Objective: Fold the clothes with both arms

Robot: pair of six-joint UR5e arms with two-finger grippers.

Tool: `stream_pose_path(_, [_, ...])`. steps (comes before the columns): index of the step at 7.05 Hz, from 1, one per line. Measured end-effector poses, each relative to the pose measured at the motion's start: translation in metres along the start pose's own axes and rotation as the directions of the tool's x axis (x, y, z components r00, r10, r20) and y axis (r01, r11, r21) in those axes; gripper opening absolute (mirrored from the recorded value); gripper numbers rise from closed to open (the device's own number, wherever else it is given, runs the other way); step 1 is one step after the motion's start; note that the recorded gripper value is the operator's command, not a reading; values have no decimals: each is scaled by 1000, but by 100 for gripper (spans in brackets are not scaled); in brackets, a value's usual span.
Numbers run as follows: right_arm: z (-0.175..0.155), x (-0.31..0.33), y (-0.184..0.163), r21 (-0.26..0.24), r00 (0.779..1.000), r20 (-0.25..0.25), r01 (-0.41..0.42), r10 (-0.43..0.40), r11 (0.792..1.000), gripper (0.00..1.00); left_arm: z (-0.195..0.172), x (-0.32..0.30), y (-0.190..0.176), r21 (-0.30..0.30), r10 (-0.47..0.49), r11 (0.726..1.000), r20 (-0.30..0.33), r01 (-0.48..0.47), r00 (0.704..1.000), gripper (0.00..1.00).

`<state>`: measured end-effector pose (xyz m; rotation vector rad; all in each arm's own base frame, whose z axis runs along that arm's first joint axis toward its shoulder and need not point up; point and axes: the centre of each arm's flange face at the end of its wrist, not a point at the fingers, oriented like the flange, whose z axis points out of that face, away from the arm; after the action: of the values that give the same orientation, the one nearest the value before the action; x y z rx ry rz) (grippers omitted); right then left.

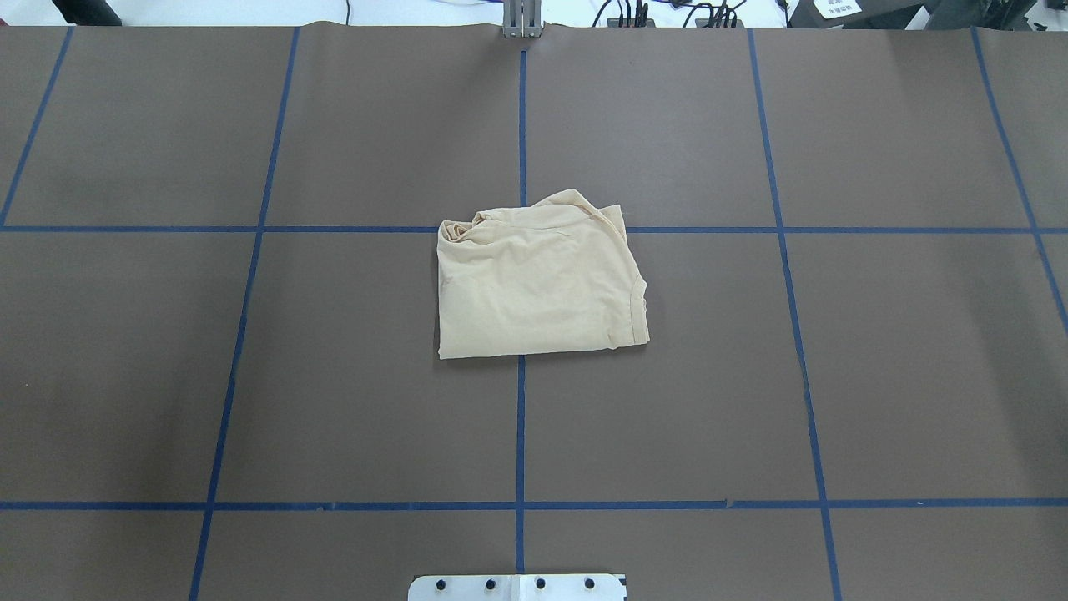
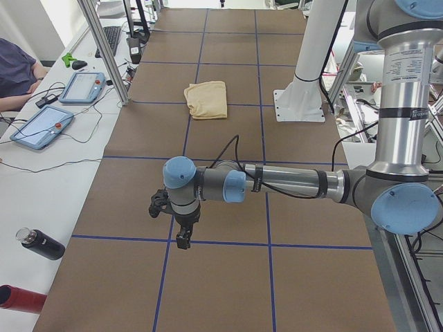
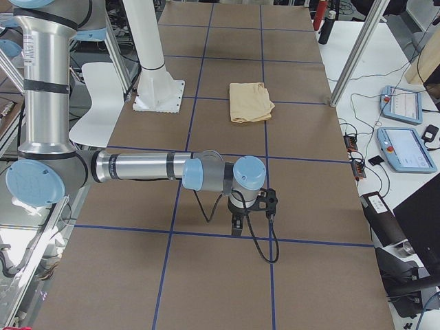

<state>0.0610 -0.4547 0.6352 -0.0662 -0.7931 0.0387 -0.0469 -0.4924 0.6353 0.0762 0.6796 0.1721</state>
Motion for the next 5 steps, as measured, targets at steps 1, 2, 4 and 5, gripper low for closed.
stream_pose_path(1, [-6, 1, 3, -3, 1000, 3, -21, 21, 1000, 100, -1, 1, -1, 3, 1, 1000, -5, -1, 1000, 99])
stream_pose_path(2, [-10, 0, 6, -6, 1000, 4, -31, 31, 999, 100, -1, 2, -1, 3, -2, 1000, -7, 2, 1000, 99])
stream_pose_path(4, [-13, 0, 8, -8, 999, 2, -40, 40, 999, 100, 0, 1, 0, 2, -33, 999, -9, 34, 999, 99])
stream_pose_path(5, [-12, 0, 9, -9, 999, 2, -50, 50, 999, 100, 0, 1, 0, 4, -73, 997, -9, 73, 997, 99])
